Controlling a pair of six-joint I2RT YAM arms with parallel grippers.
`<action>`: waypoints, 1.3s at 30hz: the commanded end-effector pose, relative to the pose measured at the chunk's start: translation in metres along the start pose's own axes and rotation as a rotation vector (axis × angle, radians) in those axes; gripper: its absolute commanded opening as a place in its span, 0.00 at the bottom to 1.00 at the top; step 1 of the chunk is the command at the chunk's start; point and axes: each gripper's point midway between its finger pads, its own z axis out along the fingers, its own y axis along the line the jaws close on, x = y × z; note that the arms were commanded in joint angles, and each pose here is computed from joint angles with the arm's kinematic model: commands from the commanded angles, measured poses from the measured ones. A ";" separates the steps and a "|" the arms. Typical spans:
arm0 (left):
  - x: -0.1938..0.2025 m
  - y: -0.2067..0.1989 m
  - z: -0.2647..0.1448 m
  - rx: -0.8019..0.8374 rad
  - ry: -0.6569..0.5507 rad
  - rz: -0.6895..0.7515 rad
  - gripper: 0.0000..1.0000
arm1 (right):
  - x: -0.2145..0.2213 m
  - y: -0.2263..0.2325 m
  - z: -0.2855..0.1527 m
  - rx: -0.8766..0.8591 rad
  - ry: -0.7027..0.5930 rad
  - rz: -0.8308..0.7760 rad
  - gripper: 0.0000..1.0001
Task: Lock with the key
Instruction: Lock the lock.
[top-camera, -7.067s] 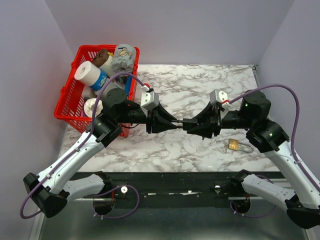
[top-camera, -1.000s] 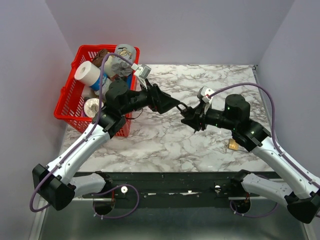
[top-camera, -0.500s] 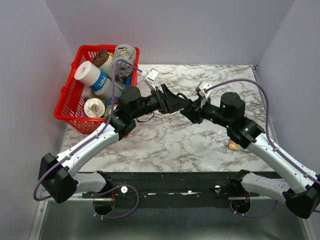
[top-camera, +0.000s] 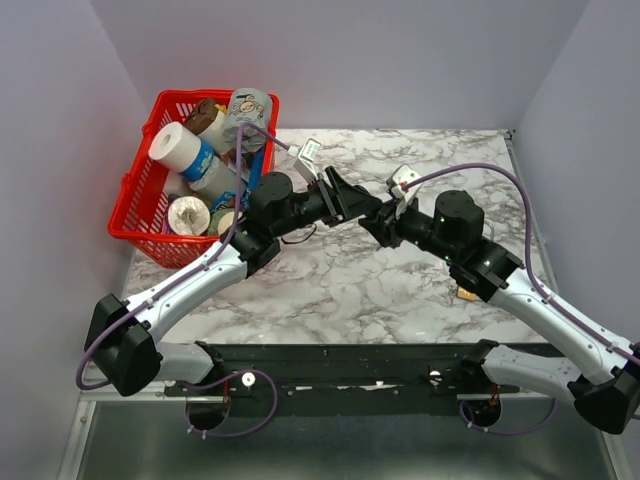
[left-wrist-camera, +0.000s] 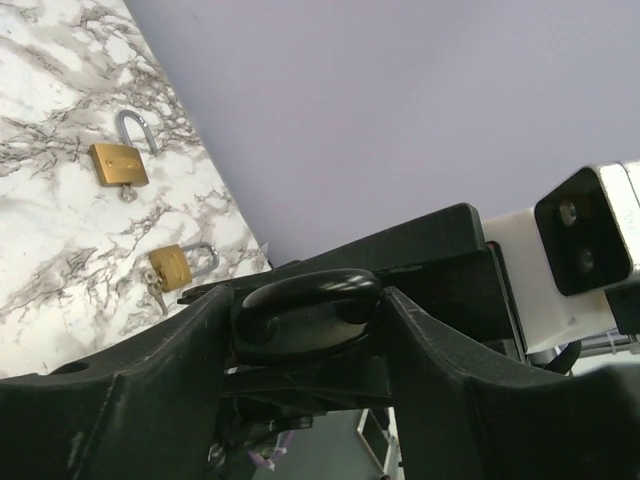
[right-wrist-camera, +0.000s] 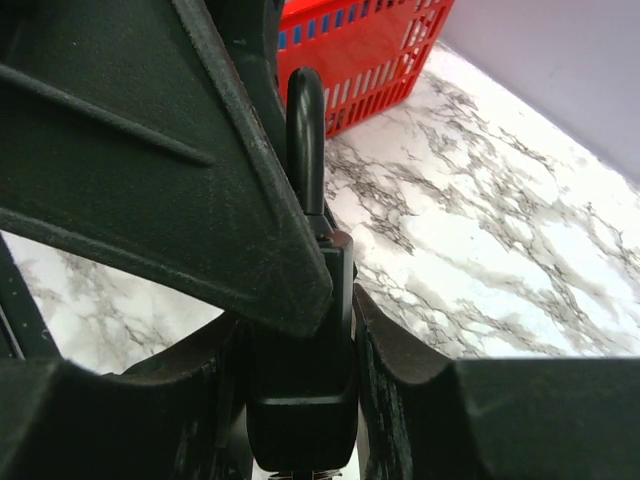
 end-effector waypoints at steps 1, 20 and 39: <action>0.003 -0.023 0.007 0.068 0.001 -0.004 0.60 | -0.041 -0.016 0.002 0.092 -0.149 -0.041 0.01; -0.042 -0.024 -0.001 0.085 -0.072 0.050 0.00 | 0.005 0.006 -0.021 -0.035 -0.004 -0.031 0.68; -0.017 -0.035 -0.013 0.145 0.017 0.062 0.00 | -0.020 0.005 -0.015 -0.067 -0.065 -0.114 0.54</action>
